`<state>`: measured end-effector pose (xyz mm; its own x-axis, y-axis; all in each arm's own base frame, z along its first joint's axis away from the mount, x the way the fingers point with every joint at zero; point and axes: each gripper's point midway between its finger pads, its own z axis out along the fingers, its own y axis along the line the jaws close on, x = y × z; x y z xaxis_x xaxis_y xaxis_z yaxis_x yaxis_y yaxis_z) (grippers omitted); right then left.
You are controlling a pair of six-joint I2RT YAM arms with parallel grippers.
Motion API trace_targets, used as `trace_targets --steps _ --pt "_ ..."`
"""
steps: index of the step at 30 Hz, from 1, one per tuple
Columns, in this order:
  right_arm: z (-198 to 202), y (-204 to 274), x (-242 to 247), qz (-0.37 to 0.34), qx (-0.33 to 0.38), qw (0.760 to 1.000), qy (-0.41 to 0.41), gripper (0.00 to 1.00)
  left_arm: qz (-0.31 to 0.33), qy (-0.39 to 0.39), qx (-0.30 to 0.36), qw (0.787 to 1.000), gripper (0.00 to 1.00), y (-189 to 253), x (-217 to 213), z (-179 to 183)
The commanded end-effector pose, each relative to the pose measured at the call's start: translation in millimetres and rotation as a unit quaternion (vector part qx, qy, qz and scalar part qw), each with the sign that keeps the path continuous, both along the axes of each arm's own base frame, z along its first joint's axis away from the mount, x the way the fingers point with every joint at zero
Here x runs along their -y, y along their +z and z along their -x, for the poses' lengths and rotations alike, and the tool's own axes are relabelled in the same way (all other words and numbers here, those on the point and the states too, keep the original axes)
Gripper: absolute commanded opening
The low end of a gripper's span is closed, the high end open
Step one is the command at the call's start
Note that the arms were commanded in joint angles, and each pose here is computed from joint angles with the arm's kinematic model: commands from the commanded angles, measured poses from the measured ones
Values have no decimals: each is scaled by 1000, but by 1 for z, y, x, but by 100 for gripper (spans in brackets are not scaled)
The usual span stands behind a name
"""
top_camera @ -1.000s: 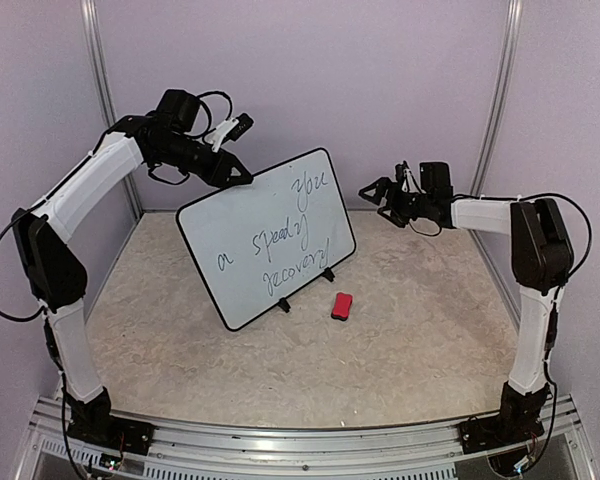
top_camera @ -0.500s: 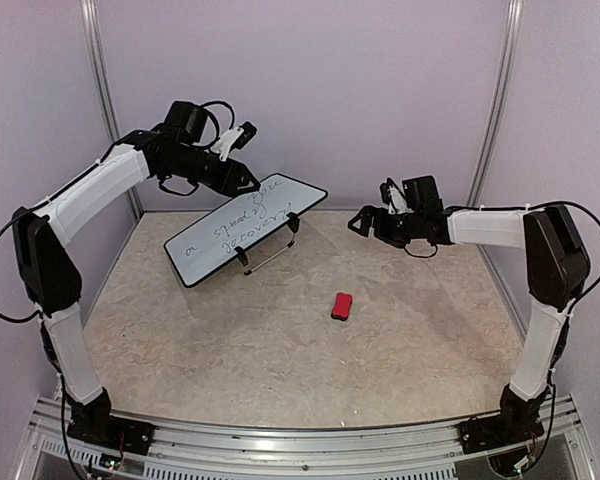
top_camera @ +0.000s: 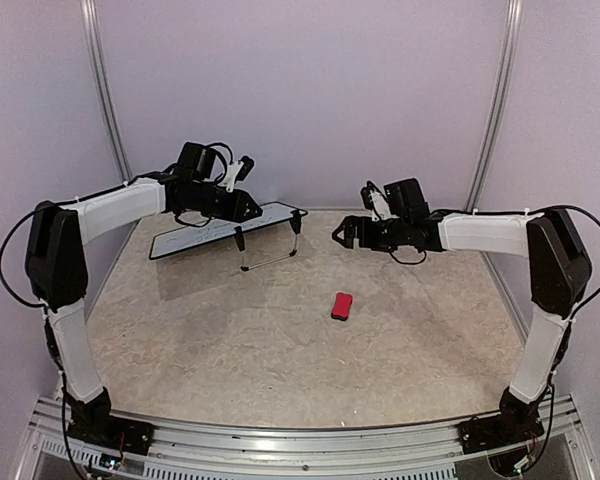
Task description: Erase the whiteboard
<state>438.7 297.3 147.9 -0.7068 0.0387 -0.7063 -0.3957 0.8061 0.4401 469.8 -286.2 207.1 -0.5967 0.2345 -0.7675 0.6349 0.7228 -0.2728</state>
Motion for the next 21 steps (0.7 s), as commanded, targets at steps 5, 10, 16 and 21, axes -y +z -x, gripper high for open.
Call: trace_targets --steps 5,10,16,21 --pt "-14 53 -41 -23 50 998 27 99 71 -4 36 997 24 36 3 2" --pt "-24 83 -61 -30 71 996 38 99 111 49 40 992 29 62 -19 1" --pt "-50 93 -68 25 81 996 -6 99 130 221 38 966 34 80 -79 2" --pt "-60 93 -72 23 67 997 -16 100 221 346 -10 912 41 72 -152 32"
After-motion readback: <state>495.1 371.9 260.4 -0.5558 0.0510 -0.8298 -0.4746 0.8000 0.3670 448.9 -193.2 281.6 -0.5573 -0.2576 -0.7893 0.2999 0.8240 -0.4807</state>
